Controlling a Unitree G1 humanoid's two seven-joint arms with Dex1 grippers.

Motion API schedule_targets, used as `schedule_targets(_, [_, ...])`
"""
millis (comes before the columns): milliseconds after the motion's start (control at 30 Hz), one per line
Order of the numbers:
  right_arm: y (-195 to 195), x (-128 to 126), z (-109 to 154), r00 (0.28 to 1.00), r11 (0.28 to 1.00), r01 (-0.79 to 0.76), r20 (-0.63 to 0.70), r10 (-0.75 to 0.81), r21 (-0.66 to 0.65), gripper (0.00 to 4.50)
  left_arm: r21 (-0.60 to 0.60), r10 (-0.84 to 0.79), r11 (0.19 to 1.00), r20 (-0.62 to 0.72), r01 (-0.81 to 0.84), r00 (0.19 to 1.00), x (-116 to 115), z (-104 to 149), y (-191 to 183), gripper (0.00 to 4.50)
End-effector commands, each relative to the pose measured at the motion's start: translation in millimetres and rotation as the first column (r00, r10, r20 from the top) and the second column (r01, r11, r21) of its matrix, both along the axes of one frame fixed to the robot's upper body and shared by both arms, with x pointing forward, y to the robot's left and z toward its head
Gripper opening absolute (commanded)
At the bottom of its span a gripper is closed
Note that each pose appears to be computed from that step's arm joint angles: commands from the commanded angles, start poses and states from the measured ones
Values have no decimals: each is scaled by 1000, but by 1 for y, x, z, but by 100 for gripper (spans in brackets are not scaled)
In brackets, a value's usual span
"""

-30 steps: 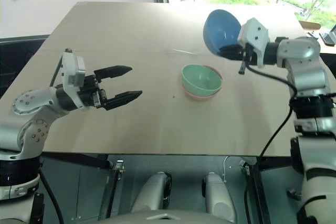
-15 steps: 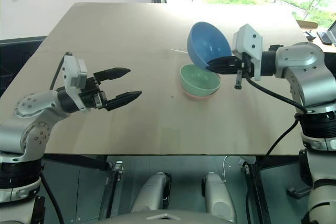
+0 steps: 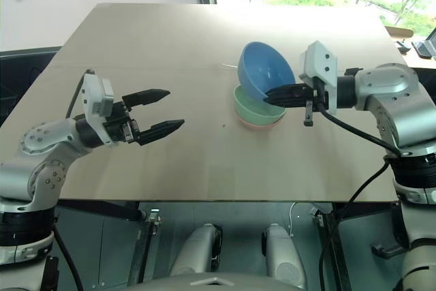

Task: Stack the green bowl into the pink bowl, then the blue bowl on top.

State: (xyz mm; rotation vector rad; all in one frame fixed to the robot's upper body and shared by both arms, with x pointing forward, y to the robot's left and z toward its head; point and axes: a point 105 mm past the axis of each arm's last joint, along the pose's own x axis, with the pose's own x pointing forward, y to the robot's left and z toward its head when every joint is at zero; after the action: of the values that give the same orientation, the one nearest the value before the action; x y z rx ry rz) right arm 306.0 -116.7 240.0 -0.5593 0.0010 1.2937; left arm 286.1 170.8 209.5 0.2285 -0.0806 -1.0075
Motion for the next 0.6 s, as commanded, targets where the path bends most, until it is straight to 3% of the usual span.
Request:
schedule_targets(33, [2,-6,5,1000,1000,-19,25,19,8,5,12,-32,999,52,31,998,-4,10,-5,450])
schedule_targets(67, [3,-6,5,1000,1000,-22,21,21,13,68,13,-34,999,51,33,998,-4,10,-6,450])
schedule_targets(133, [5,-6,4,999,999,-27,20,26,20,115,12,-36,999,51,35,998,-4,10,-6,450])
schedule_targets(200, [6,-5,5,999,999,-28,28,28,26,208,13,-37,999,51,36,998,-4,10,-6,450])
schedule_targets(233, [7,-4,5,999,999,-24,37,23,26,225,13,-37,999,51,36,998,-4,11,-6,450])
schedule_targets(400, [0,8,18,986,994,74,142,-85,84,418,17,-41,999,55,40,998,-5,12,-7,450])
schedule_targets(600, [-16,-3,13,975,968,163,119,-187,191,418,29,-57,998,35,56,998,-9,6,-10,450])
